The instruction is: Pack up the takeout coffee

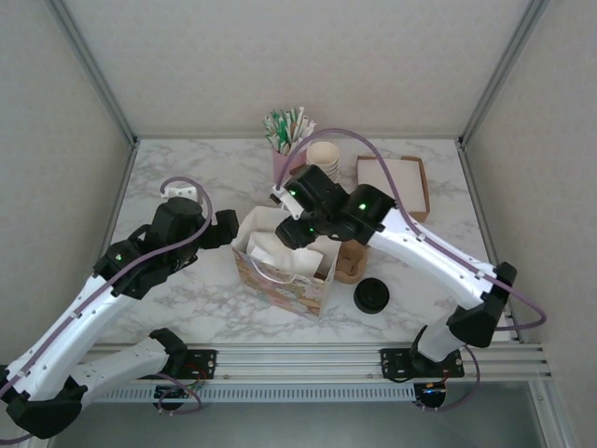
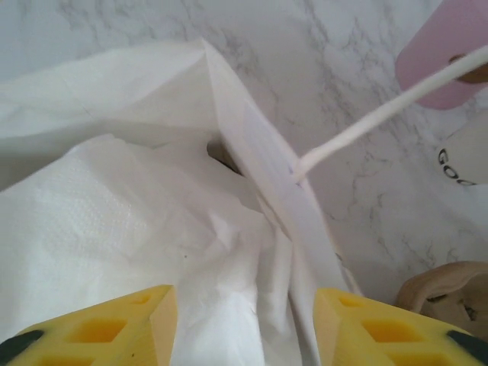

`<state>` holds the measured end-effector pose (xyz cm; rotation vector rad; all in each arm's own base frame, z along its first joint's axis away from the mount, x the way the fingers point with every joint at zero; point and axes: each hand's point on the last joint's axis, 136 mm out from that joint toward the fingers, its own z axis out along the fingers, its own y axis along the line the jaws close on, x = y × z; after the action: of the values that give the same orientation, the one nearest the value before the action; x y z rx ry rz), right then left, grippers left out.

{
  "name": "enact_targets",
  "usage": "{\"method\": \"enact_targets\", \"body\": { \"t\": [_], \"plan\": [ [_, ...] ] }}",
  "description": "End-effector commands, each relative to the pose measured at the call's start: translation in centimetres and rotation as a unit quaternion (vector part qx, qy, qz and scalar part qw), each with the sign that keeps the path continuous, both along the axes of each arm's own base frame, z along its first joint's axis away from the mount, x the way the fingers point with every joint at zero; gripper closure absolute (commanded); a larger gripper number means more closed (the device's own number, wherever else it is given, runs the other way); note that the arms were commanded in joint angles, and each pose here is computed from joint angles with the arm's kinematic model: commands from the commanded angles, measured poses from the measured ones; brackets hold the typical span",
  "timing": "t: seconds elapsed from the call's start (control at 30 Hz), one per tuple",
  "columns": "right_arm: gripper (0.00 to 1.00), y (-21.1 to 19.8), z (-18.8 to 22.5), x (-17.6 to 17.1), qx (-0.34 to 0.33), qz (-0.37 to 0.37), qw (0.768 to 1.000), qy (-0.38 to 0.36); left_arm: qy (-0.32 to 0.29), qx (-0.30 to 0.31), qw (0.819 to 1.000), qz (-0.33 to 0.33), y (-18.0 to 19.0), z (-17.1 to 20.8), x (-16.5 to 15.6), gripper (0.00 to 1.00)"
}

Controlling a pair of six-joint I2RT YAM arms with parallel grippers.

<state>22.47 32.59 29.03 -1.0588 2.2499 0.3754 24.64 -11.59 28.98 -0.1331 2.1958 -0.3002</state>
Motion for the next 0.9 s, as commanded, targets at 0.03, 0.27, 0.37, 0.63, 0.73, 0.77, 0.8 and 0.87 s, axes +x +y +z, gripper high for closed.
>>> {"method": "enact_targets", "body": {
  "t": [0.03, 0.27, 0.37, 0.63, 0.73, 0.77, 0.8, 0.87],
  "plan": [
    [0.48, -1.5, 4.7, 0.6, 0.045, -0.026, 0.997, -0.053, -0.022, 0.007, 0.999, 0.022, 1.3, 1.8, 0.0, 0.04],
    [0.44, -4.4, 10.5, 0.4, 0.124, -0.04, 0.978, -0.164, -0.054, 0.02, 0.998, 0.028, 2.1, 3.6, 0.2, 0.0],
    [0.37, -7.4, 12.9, 0.6, 0.162, -0.082, 0.955, -0.235, -0.08, 0.022, 0.996, 0.037, 2.5, 4.2, 0.4, 0.0],
    [0.17, -17.2, 14.9, 0.0, 0.216, -0.209, 0.862, -0.408, -0.185, 0.069, 0.974, 0.111, 5.8, 5.5, 1.4, 0.0],
    [0.09, -19.8, 13.5, 0.4, 0.2, -0.241, 0.831, -0.46, -0.2, 0.126, 0.961, 0.145, 7.2, 4.7, 2.0, 0.0],
    [0.06, -20.5, 12.7, 0.8, 0.193, -0.255, 0.824, -0.469, -0.203, 0.145, 0.955, 0.158, 7.8, 4.5, 2.2, 0.0],
    [0.01, -21.4, 11.8, 1.3, 0.194, -0.274, 0.813, -0.476, -0.203, 0.168, 0.947, 0.185, 8.9, 4.2, 2.3, 0.0],
    [0.01, -22.8, 9.4, 2.5, 0.185, -0.299, 0.806, -0.476, -0.207, 0.174, 0.928, 0.255, 11.6, 3.6, 2.1, 0.0]
  ]
}}
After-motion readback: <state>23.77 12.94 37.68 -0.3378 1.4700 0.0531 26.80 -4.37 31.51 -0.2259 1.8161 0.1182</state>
